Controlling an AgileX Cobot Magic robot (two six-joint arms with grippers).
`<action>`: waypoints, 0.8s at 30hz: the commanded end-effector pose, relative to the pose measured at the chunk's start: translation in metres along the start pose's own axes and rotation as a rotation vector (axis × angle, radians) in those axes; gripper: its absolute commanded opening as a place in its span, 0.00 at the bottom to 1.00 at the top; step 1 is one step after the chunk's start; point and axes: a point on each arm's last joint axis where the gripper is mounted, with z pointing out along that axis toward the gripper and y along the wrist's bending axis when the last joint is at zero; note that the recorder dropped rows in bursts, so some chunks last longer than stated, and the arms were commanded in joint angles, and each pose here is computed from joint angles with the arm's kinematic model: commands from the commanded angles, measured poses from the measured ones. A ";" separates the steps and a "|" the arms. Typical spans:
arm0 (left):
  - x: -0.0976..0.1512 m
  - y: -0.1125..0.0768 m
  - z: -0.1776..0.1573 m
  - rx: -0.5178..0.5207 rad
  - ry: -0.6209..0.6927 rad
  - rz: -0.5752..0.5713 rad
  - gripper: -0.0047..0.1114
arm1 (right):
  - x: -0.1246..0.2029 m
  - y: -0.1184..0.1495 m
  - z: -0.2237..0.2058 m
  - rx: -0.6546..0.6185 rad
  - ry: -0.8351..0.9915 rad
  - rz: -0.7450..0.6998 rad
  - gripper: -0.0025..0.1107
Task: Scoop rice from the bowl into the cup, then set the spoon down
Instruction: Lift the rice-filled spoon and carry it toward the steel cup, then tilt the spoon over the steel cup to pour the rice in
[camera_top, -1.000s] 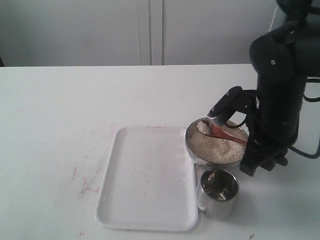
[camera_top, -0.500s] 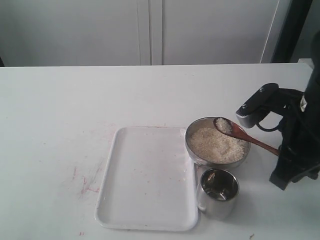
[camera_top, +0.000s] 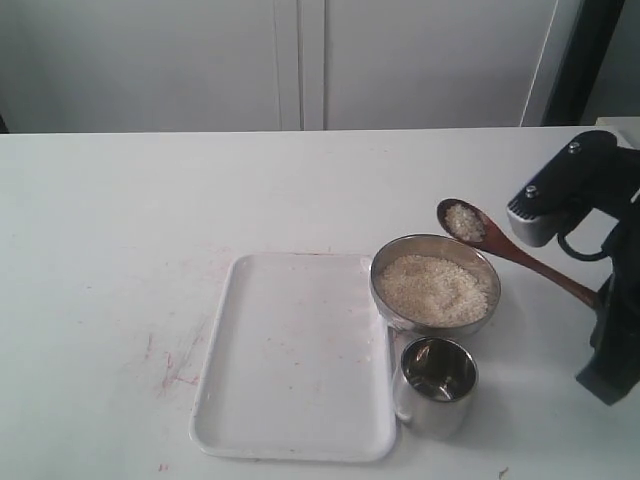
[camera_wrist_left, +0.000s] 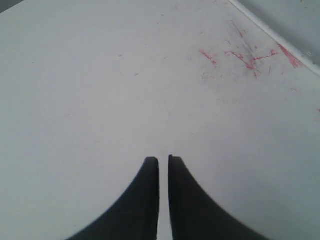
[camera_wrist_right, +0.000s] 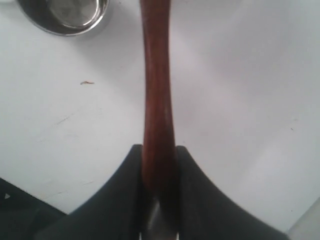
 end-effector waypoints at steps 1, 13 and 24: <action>0.007 -0.002 0.001 0.023 0.054 -0.009 0.16 | 0.010 0.013 -0.007 -0.004 -0.034 0.002 0.02; 0.007 -0.002 0.001 0.023 0.054 -0.009 0.16 | 0.034 0.048 0.012 -0.056 0.014 -0.025 0.02; 0.007 -0.002 0.001 0.023 0.054 -0.009 0.16 | 0.041 0.041 0.029 0.091 0.102 -0.199 0.02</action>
